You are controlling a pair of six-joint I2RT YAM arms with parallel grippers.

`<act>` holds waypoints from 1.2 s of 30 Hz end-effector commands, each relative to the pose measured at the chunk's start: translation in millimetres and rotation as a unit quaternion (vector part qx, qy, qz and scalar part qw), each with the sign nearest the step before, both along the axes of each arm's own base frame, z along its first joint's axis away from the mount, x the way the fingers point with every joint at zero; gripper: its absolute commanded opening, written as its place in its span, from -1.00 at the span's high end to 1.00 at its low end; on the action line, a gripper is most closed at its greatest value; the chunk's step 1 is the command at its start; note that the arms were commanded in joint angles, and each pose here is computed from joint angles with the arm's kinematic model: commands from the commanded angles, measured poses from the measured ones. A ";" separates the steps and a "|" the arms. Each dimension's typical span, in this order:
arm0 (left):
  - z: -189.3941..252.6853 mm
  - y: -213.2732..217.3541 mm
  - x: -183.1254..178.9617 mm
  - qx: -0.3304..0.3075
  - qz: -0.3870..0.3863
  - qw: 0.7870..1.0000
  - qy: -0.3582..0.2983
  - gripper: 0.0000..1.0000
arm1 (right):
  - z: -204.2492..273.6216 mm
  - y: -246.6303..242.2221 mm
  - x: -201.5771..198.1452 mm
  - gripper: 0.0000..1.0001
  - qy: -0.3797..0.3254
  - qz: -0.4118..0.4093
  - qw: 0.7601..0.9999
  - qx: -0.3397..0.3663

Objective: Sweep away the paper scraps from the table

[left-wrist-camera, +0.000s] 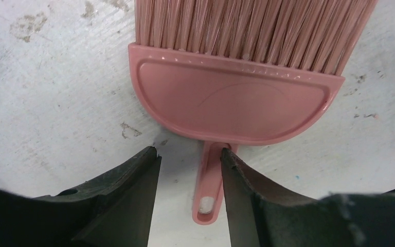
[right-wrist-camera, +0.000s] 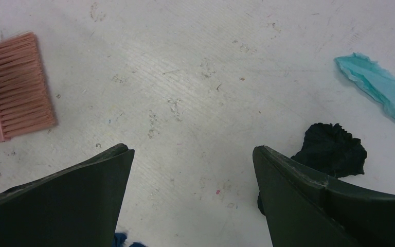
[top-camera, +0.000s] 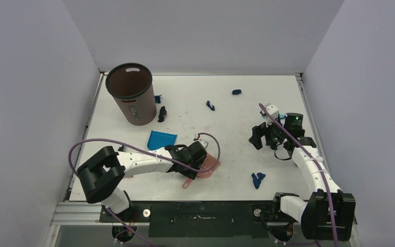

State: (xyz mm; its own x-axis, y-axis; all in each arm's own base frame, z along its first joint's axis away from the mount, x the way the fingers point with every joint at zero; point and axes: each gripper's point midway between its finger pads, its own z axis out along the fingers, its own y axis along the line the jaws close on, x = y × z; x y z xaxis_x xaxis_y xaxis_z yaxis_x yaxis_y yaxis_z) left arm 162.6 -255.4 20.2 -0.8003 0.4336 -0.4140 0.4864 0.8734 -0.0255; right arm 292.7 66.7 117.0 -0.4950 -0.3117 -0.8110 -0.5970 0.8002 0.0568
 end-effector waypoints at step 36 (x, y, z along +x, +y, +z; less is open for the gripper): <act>-23.8 -36.0 -16.6 0.042 -0.011 0.998 0.045 0.67 | 24.3 3.1 11.7 -0.80 -0.051 0.022 0.998 -0.008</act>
